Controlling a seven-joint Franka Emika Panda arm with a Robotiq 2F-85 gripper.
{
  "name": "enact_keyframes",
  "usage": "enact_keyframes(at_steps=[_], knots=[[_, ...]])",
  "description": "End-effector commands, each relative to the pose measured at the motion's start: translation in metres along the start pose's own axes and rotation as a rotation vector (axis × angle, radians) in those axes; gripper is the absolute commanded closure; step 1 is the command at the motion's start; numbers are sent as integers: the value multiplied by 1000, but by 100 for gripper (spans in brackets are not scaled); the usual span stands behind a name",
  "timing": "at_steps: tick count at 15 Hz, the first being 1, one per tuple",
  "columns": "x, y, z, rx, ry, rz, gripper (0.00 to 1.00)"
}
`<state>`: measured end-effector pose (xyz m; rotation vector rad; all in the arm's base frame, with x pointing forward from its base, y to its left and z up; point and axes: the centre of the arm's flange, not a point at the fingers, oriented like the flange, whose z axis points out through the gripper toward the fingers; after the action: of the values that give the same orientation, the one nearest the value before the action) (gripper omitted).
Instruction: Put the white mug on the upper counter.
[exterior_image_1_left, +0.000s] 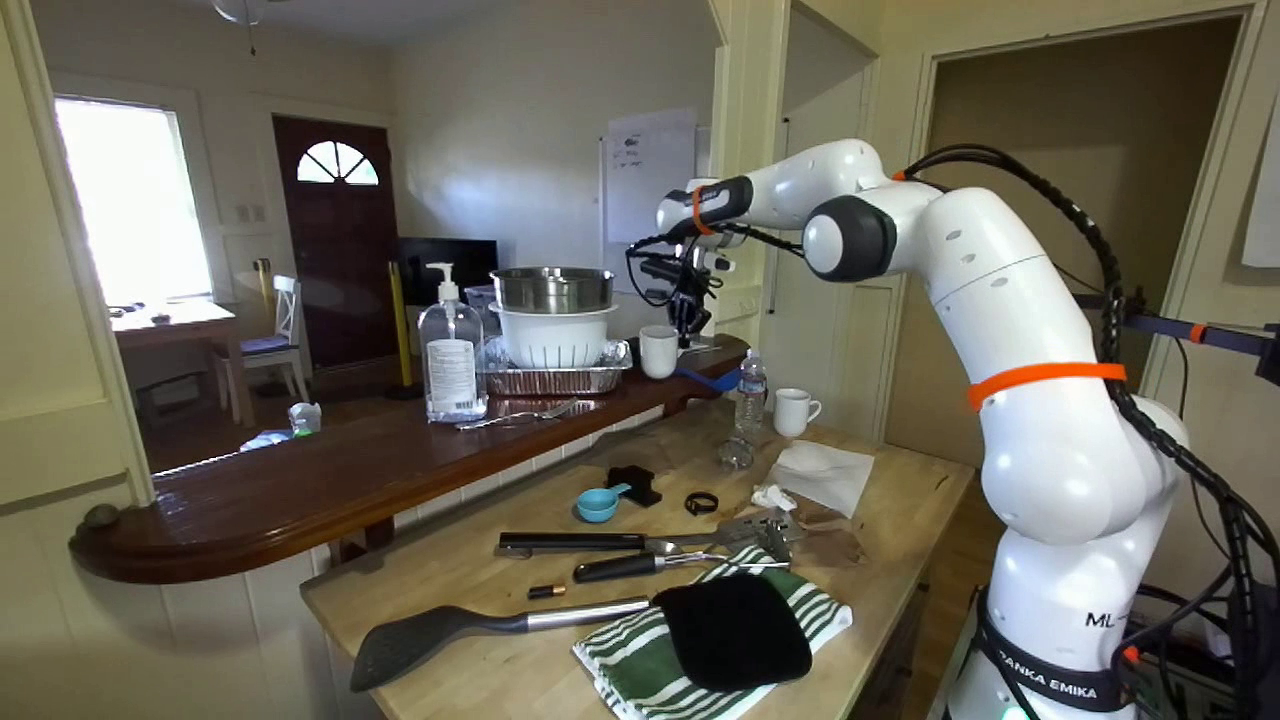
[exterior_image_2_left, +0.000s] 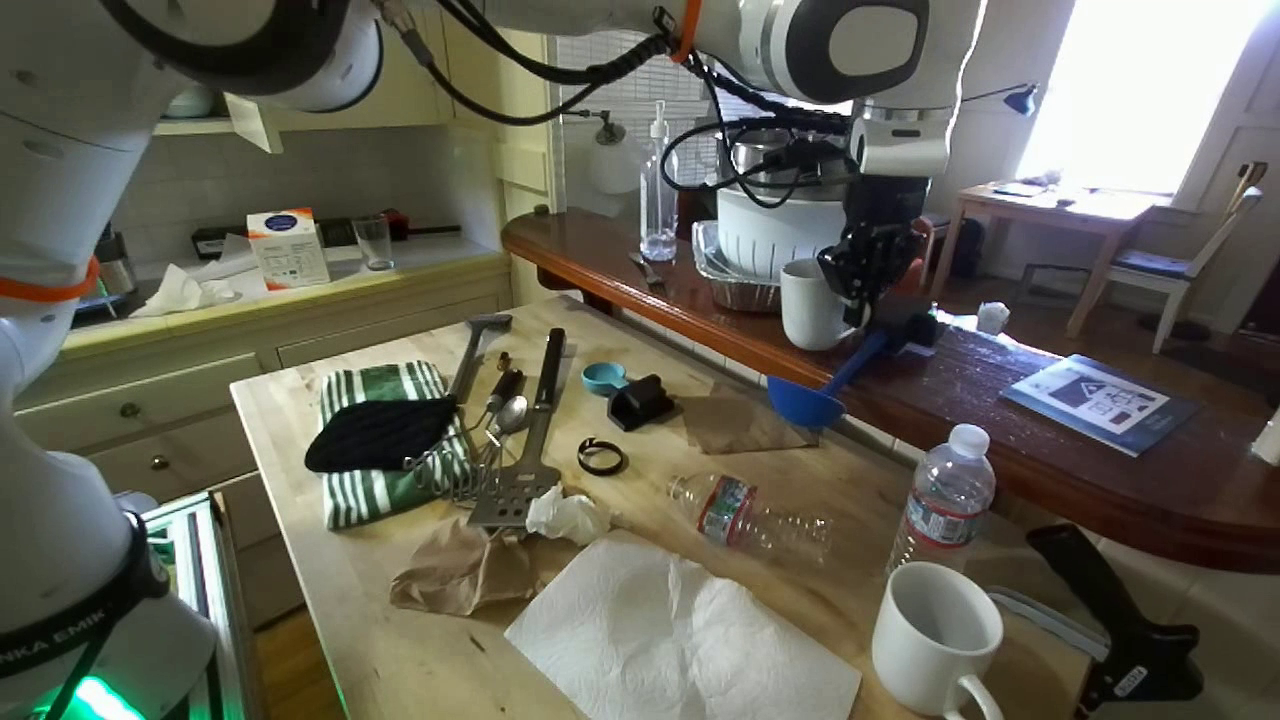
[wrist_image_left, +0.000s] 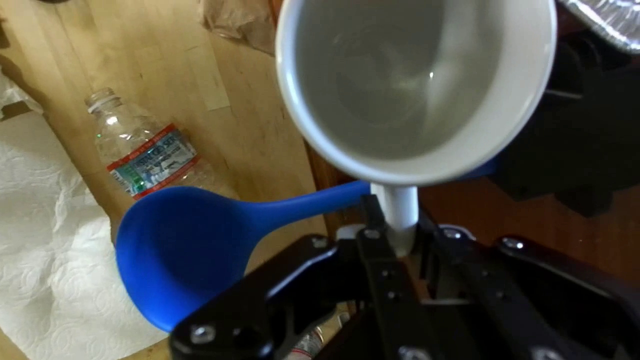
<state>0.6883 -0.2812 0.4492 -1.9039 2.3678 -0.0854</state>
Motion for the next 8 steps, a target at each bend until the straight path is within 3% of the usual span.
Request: enact_keyframes(at_steps=[1, 4, 5, 6, 8], knots=[[2, -28, 4, 11, -37, 71, 96], [0, -31, 6, 9, -49, 83, 96], [-1, -31, 6, 5, -49, 82, 80], [-2, -31, 6, 0, -55, 73, 57], [-4, -31, 3, -5, -55, 59, 55]])
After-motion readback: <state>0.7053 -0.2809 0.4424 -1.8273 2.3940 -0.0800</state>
